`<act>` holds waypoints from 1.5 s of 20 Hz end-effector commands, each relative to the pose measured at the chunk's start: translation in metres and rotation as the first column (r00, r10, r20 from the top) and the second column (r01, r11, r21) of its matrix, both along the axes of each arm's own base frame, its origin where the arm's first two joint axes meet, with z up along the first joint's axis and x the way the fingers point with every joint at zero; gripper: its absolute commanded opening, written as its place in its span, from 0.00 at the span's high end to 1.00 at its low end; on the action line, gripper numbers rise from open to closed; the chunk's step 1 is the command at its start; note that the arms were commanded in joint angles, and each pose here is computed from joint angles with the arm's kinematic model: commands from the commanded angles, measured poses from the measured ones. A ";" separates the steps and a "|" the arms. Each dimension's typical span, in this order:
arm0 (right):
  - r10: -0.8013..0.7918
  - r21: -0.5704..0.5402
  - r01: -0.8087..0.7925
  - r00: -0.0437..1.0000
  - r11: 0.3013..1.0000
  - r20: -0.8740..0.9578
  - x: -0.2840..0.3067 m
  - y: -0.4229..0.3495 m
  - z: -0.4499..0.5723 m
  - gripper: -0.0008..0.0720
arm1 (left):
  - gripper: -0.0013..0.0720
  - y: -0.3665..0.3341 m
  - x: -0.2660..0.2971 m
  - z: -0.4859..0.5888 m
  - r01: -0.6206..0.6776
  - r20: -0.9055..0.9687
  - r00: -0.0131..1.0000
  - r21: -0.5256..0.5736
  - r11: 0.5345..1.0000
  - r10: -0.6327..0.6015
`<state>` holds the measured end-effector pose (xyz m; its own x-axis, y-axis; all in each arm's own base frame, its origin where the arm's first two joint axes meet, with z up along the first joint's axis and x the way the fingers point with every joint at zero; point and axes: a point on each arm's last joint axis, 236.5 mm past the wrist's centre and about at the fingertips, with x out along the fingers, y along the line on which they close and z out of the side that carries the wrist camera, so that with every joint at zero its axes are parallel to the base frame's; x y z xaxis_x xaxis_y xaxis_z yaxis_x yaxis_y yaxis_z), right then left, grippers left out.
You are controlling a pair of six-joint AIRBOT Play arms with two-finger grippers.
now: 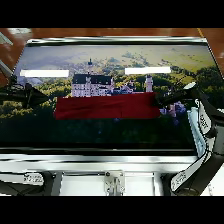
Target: Fold the shirts.
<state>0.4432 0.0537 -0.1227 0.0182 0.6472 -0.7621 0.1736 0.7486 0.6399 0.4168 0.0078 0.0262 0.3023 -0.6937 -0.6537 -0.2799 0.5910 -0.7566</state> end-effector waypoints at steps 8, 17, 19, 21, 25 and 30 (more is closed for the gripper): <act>0.041 0.011 -0.044 0.973 0.999 0.227 -0.030 0.021 0.192 0.91 | 0.93 -0.233 0.033 0.008 0.324 0.322 0.885 0.095 0.941 -0.337; -0.006 -0.024 0.015 0.931 1.000 0.364 -0.111 0.038 0.321 0.91 | 0.93 -0.464 -0.054 -0.056 0.448 0.263 0.872 -0.091 0.889 -0.413; -0.021 -0.023 0.032 0.927 0.999 0.373 -0.125 0.040 0.334 0.91 | 0.93 -0.498 -0.075 -0.063 0.484 0.248 0.861 -0.135 0.865 -0.444; -0.019 -0.029 0.032 0.931 0.999 0.366 -0.136 0.042 0.339 0.91 | 0.93 -0.528 -0.089 -0.061 0.497 0.238 0.861 -0.195 0.846 -0.450; -0.034 -0.116 0.076 0.944 0.990 0.330 -0.139 0.025 0.326 0.91 | 0.93 -0.529 -0.075 -0.059 0.468 0.229 0.878 -0.236 0.852 -0.419; 0.090 -0.266 -0.011 0.953 0.964 0.289 -0.122 0.042 0.287 0.91 | 0.93 -0.412 0.026 -0.018 0.387 0.330 0.886 -0.140 0.911 -0.325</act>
<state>0.3108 0.0851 0.1821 0.2670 0.4838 -0.8335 -0.0103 0.8663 0.4995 0.3996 -0.4626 -0.0125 0.0919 -0.9145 -0.3940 0.1309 0.4033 -0.9056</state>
